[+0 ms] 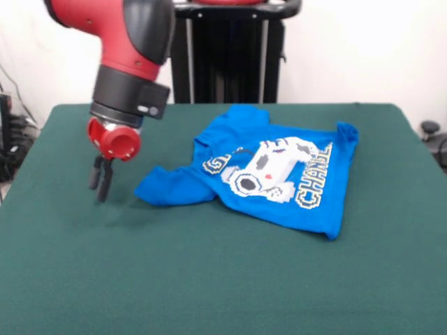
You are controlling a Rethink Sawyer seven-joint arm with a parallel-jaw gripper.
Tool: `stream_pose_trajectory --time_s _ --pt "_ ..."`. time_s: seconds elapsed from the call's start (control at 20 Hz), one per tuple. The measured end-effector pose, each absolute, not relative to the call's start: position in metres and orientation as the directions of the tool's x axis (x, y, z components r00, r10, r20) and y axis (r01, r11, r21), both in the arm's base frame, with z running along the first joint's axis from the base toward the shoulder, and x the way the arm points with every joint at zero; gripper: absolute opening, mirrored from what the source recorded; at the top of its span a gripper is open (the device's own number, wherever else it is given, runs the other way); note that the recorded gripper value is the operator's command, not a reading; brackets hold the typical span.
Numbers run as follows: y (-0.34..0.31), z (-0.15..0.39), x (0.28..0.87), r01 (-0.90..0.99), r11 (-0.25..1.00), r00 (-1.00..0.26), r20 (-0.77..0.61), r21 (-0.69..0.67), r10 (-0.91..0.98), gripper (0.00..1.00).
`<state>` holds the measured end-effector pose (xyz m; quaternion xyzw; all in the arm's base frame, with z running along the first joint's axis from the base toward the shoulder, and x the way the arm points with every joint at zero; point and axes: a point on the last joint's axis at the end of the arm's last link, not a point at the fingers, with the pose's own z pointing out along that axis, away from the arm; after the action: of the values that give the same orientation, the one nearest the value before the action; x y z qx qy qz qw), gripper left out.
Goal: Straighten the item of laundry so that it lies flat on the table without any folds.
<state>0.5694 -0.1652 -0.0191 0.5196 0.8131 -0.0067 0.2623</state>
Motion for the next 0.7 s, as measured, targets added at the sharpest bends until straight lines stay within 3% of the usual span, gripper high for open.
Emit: stream_pose_trajectory --time_s 0.7 --pt "-0.18 -0.007 0.553 0.857 0.377 -0.33 -0.186 0.351 0.925 1.0"
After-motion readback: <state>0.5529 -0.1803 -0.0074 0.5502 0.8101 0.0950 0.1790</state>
